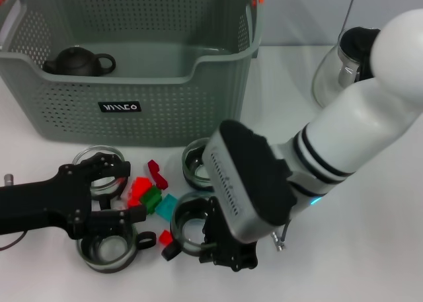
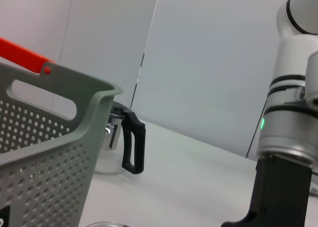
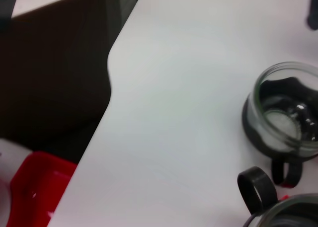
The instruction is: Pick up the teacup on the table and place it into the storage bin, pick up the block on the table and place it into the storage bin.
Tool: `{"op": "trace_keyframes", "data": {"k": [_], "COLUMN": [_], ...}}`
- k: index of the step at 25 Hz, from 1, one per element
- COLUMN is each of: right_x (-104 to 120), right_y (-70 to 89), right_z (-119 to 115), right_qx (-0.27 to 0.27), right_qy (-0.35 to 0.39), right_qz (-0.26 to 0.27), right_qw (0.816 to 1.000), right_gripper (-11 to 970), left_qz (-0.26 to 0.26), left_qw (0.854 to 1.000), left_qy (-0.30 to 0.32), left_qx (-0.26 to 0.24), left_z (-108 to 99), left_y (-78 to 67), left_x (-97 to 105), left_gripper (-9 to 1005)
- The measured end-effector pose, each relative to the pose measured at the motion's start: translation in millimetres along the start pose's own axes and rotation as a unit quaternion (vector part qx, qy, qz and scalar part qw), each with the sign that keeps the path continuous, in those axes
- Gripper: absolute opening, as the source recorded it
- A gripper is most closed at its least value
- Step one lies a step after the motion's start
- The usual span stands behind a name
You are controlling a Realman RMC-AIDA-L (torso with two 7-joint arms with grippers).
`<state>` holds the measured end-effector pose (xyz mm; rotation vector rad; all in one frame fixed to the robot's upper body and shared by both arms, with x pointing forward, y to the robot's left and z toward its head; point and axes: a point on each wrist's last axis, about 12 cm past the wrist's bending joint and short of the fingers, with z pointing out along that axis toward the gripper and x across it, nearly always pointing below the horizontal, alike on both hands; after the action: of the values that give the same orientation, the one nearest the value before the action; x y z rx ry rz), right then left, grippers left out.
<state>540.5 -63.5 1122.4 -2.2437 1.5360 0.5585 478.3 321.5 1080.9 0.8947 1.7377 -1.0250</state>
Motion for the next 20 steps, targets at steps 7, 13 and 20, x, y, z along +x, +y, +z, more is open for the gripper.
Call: {"op": "trace_keyframes", "data": {"k": [7,13,20], "right_x": [9.3,17.5,23.0], "right_y": [3.5,4.7,4.7], "right_z": [-21.4,-35.5,-49.3], "right_qx": [0.017,0.025,0.027], "right_qy": [-0.046,-0.071,-0.088], "right_qz": [0.04,0.066,0.082], "right_qw": [0.998,0.995,0.992], "right_gripper": [57,56,57], "left_qz": [0.002,0.003,0.002], "left_qw": [1.0,1.0,1.0], "left_qy": [0.005,0.007,0.006], "left_qx": [-0.006,-0.007,-0.006], "left_z": [-5.5,-7.7,-7.2], "left_y": [-0.6,-1.4,-1.7], "left_x": [1.1,1.2,1.6], "left_gripper": [934,934,935]}}
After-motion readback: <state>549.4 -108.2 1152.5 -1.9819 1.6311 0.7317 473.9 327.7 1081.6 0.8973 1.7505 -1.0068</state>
